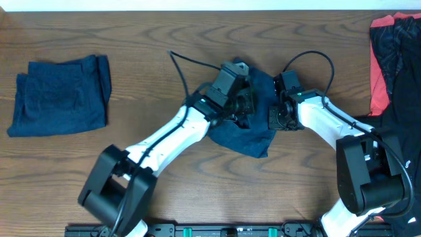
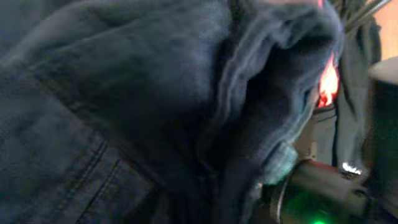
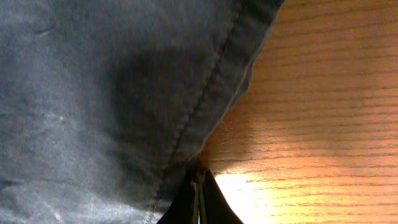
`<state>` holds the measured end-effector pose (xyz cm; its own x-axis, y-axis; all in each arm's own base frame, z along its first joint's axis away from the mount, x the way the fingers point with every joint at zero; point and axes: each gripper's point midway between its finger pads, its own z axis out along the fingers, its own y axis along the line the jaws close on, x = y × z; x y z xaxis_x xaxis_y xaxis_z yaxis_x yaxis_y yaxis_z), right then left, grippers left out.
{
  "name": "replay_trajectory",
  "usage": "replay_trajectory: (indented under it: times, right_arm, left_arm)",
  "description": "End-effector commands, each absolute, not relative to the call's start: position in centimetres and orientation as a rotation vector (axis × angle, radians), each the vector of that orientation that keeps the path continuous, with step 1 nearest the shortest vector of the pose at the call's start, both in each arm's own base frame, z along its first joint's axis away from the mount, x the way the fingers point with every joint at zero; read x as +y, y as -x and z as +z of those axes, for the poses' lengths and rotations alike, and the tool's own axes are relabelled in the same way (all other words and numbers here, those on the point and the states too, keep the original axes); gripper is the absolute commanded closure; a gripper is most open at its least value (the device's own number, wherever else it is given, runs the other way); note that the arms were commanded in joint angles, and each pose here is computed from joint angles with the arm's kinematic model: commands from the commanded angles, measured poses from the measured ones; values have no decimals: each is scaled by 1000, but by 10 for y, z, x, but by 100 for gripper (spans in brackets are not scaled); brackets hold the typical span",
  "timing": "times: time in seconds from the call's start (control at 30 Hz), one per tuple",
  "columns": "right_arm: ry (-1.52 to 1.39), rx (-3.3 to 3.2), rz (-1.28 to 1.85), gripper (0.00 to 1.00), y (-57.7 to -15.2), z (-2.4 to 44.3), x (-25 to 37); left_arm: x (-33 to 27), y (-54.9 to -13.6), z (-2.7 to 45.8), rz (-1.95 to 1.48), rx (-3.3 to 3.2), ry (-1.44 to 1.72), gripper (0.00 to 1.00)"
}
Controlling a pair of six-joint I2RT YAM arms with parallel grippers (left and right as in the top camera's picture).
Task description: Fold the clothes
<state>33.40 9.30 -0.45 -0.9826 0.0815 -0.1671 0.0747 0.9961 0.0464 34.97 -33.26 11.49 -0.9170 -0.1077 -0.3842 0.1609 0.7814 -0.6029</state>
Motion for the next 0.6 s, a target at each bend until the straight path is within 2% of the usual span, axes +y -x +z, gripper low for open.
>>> replay_trajectory:
  times: [0.0, 0.07, 0.1, 0.27, 0.37, 0.57]
  right_arm:
    - [-146, 3022, 72, 99, -324, -17, 93]
    - [-146, 3023, 74, 99, -324, -17, 94]
    - [-146, 3024, 77, 99, -324, -17, 94]
    - [-138, 3038, 69, 99, -320, -16, 92]
    - [-138, 3033, 63, 99, -321, -4, 90]
    - [-177, 2869, 117, 98, -345, 79, 83]
  left_arm:
    - [-347, -348, 120, -938, 2543, -86, 50]
    - [-361, -344, 141, -1049, 2473, -214, 29]
    - [-363, -344, 153, -1089, 2432, -261, 26]
    - [-328, -361, 192, -1031, 2330, -280, 24]
    - [-290, -375, 194, -931, 2357, -177, 24]
    - [-228, -383, 156, -773, 2536, 18, 26]
